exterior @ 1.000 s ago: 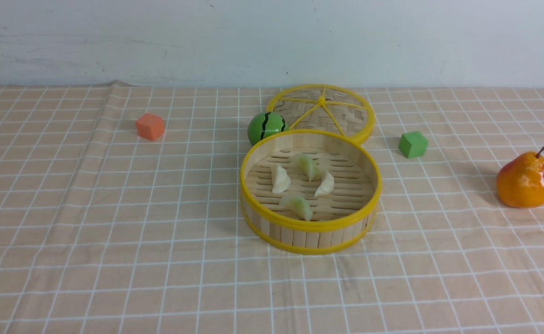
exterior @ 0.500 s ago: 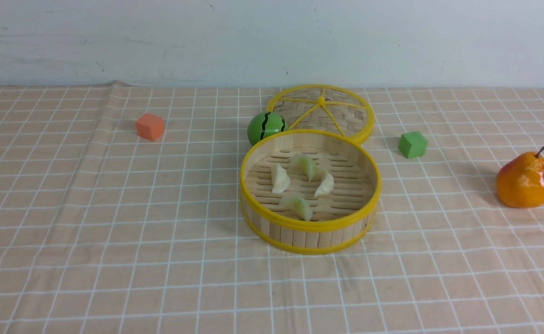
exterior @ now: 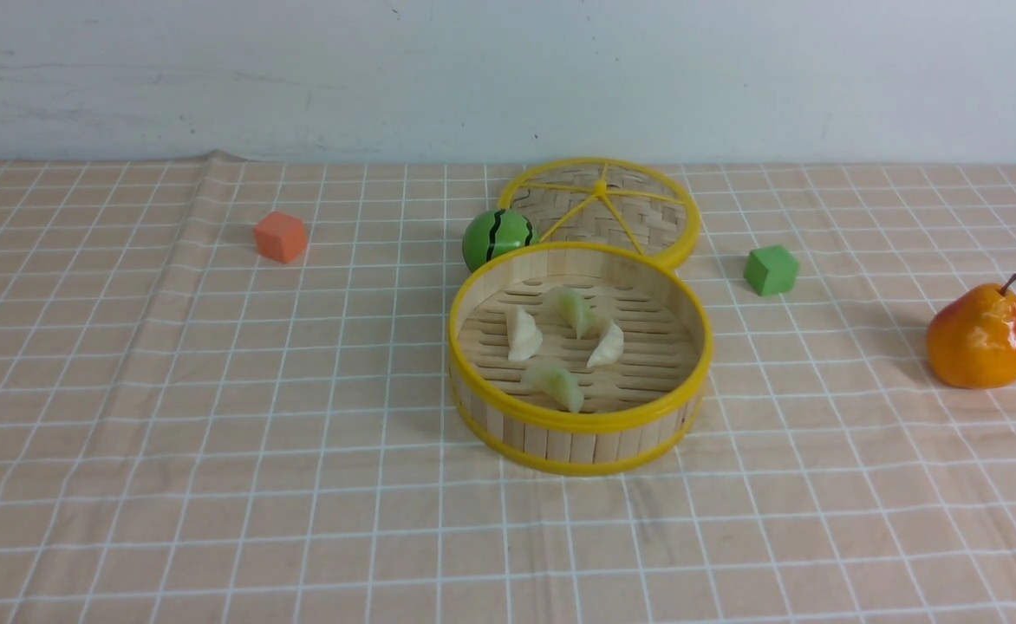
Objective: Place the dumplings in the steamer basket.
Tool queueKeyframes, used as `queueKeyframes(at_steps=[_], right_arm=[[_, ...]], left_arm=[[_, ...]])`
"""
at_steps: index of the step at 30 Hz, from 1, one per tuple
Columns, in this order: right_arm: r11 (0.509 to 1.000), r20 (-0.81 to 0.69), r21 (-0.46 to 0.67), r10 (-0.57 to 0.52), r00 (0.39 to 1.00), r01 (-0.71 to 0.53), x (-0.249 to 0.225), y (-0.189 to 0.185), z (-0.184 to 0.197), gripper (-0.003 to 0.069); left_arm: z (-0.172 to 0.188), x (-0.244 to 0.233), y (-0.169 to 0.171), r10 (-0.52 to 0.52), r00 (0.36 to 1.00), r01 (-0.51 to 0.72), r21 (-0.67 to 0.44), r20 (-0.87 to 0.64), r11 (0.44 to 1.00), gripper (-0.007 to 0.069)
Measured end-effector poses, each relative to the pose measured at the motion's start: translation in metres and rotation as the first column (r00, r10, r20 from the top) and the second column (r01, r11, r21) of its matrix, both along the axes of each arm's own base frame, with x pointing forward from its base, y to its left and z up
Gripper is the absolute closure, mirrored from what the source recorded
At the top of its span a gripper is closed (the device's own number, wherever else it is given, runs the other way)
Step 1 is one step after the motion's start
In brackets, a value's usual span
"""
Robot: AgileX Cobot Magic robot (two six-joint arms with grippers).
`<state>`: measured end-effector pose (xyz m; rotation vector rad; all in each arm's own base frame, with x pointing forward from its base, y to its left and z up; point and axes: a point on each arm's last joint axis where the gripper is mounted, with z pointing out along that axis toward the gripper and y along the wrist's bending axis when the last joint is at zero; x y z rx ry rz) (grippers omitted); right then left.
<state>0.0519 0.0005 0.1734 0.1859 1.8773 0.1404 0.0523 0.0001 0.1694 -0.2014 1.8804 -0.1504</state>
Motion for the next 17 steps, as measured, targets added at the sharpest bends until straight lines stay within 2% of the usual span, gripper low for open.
queueKeyframes(at_steps=[17], right_arm=[[1.000, 0.000, 0.000, 0.000, 1.000, 0.000, 0.0000, 0.0000, 0.0000, 0.0539]], left_arm=[[0.0000, 0.0000, 0.0000, 0.000, 1.000, 0.000, 0.000, 0.000, 1.000, 0.0628]])
